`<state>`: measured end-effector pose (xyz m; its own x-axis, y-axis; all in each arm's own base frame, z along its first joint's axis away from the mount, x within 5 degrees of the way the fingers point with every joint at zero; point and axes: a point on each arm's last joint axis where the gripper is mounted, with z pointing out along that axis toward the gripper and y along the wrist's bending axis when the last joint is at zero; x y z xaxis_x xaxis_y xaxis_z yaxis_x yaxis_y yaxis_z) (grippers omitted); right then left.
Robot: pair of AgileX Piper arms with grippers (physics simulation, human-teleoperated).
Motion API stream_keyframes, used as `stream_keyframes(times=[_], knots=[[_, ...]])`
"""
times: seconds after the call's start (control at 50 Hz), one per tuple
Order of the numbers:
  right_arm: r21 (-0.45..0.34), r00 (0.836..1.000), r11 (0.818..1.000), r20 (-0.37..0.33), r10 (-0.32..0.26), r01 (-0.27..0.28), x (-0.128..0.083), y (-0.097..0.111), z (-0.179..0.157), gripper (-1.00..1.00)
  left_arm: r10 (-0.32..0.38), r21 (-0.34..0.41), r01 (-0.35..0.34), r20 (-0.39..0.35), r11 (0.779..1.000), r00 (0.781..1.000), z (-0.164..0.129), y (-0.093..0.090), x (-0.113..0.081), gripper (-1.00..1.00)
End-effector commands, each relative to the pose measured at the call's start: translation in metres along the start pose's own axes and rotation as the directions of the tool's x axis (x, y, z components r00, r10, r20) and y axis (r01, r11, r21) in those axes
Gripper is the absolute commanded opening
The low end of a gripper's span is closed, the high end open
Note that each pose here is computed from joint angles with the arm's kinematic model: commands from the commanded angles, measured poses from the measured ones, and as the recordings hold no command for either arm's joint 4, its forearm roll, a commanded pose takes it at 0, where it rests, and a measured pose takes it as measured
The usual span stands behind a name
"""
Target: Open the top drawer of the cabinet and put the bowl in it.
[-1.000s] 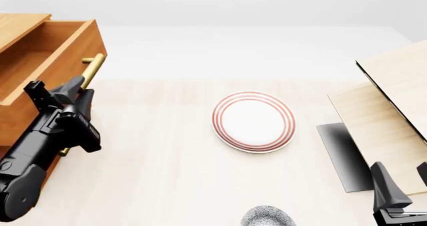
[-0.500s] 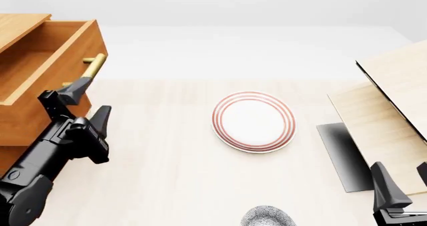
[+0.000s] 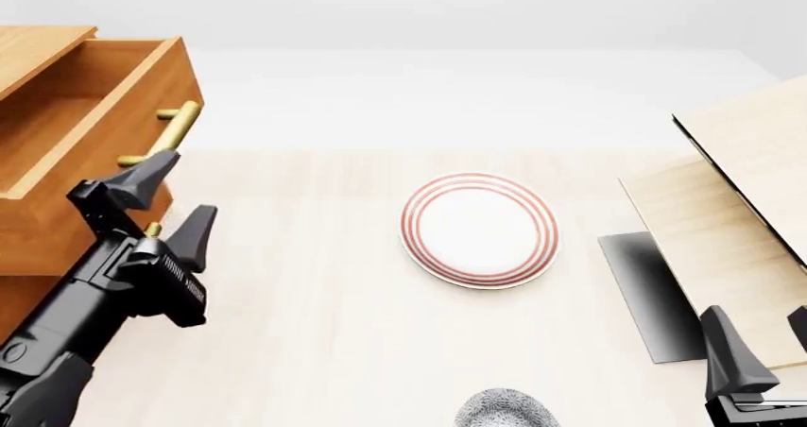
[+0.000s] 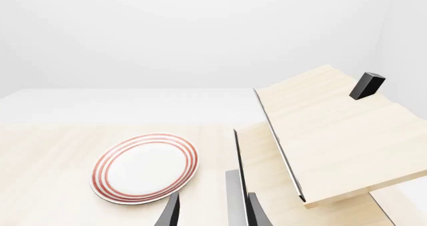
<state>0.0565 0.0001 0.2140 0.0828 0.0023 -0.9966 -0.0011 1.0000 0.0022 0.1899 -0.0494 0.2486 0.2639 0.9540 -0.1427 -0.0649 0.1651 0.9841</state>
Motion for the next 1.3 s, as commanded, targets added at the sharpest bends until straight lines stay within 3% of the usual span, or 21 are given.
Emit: stream_keyframes(times=[0.02, 0.18, 0.26, 0.34, 0.46, 0.54, 0.56, 0.64, 0.72, 0.84, 0.88, 0.9, 0.96, 1.08, 1.1, 1.14, 1.18, 1.2, 1.22, 1.26, 1.3], knots=[[0.000, 1.000, 1.000, 0.001, -0.001, 0.001, 0.000, 0.000, 0.000, 1.00, -0.121, 0.020, 0.120, 0.024, 0.993, 0.992, -0.006, 0.023, -0.009, 1.00], [0.000, 1.000, 1.000, 0.001, -0.001, 0.001, 0.000, 0.000, 0.000, 1.00, -0.240, 0.030, 0.240, -0.005, 0.970, 0.971, -0.014, 0.038, -0.007, 1.00], [0.000, 1.000, 1.000, 0.001, -0.001, 0.001, 0.000, 0.000, 0.000, 1.00, -0.266, 0.046, 0.267, -0.016, 0.963, 0.964, -0.013, 0.040, -0.006, 1.00], [0.000, 1.000, 1.000, 0.001, -0.001, 0.001, 0.000, 0.000, 0.000, 1.00, -0.342, 0.048, 0.345, -0.047, 0.937, 0.938, -0.015, 0.056, -0.005, 1.00], [0.000, 1.000, 1.000, 0.001, -0.001, 0.001, 0.000, 0.000, 0.000, 1.00, -0.396, 0.053, 0.400, -0.072, 0.915, 0.915, -0.012, 0.064, -0.003, 1.00], [0.000, 1.000, 1.000, 0.001, -0.001, 0.001, 0.000, 0.000, 0.000, 1.00, -0.443, 0.059, 0.449, -0.097, 0.891, 0.891, -0.009, 0.071, -0.002, 1.00], [0.000, 1.000, 1.000, 0.001, -0.001, 0.001, 0.000, 0.000, 0.000, 1.00, -0.472, 0.061, 0.481, -0.116, 0.875, 0.874, -0.007, 0.077, -0.001, 1.00], [0.000, 1.000, 1.000, 0.001, -0.001, 0.001, 0.000, 0.000, 0.000, 1.00, -0.523, 0.055, 0.534, -0.145, 0.843, 0.840, -0.003, 0.087, 0.001, 1.00], [0.000, 1.000, 1.000, 0.001, -0.001, 0.001, 0.000, 0.000, 0.000, 1.00, -0.543, 0.059, 0.555, -0.148, 0.829, 0.827, 0.003, 0.092, 0.000, 1.00], [0.000, 1.000, 1.000, 0.001, -0.001, 0.001, 0.000, 0.000, 0.000, 1.00, -0.627, 0.029, 0.642, -0.184, 0.766, 0.757, 0.006, 0.112, 0.003, 1.00], [0.000, 1.000, 1.000, 0.001, -0.001, 0.001, 0.000, 0.000, 0.000, 1.00, -0.625, 0.014, 0.640, -0.200, 0.768, 0.755, 0.003, 0.112, 0.007, 1.00], [0.000, 1.000, 1.000, 0.001, -0.001, 0.001, 0.000, 0.000, 0.000, 1.00, -0.649, 0.022, 0.666, -0.200, 0.746, 0.734, 0.008, 0.115, 0.005, 1.00], [0.000, 1.000, 1.000, 0.001, 0.000, 0.000, 0.000, 0.000, 0.000, 1.00, -0.648, 0.012, 0.666, -0.219, 0.746, 0.730, 0.009, 0.117, 0.009, 1.00], [0.000, 1.000, 1.000, 0.001, -0.001, 0.001, 0.000, 0.000, 0.000, 1.00, -0.695, -0.023, 0.715, -0.260, 0.699, 0.670, 0.009, 0.130, 0.015, 1.00], [0.000, 1.000, 1.000, 0.001, 0.000, 0.000, 0.000, 0.000, 0.000, 1.00, -0.692, -0.018, 0.712, -0.251, 0.702, 0.676, 0.010, 0.131, 0.013, 1.00], [0.000, 1.000, 1.000, 0.001, -0.001, 0.001, 0.000, 0.000, 0.000, 1.00, -0.711, -0.030, 0.730, -0.258, 0.683, 0.654, 0.011, 0.139, 0.014, 1.00], [0.000, 1.000, 1.000, 0.001, -0.001, 0.001, 0.000, 0.000, 0.000, 1.00, -0.712, -0.031, 0.731, -0.253, 0.682, 0.654, 0.011, 0.142, 0.013, 1.00], [0.000, 1.000, 1.000, 0.001, -0.001, 0.001, 0.000, 0.000, 0.000, 1.00, -0.737, -0.047, 0.753, -0.254, 0.656, 0.626, 0.010, 0.148, 0.013, 1.00], [0.000, 1.000, 1.000, 0.001, -0.001, 0.001, 0.000, 0.000, 0.000, 1.00, -0.741, -0.038, 0.761, -0.261, 0.648, 0.618, 0.014, 0.148, 0.013, 1.00], [0.000, 1.000, 1.000, 0.001, -0.001, 0.001, 0.000, 0.000, 0.000, 1.00, -0.737, -0.052, 0.754, -0.261, 0.655, 0.623, 0.011, 0.154, 0.014, 1.00], [0.000, 1.000, 1.000, 0.001, 0.000, 0.000, 0.000, 0.000, 0.000, 1.00, -0.744, -0.058, 0.762, -0.271, 0.645, 0.610, 0.013, 0.157, 0.015, 1.00]])
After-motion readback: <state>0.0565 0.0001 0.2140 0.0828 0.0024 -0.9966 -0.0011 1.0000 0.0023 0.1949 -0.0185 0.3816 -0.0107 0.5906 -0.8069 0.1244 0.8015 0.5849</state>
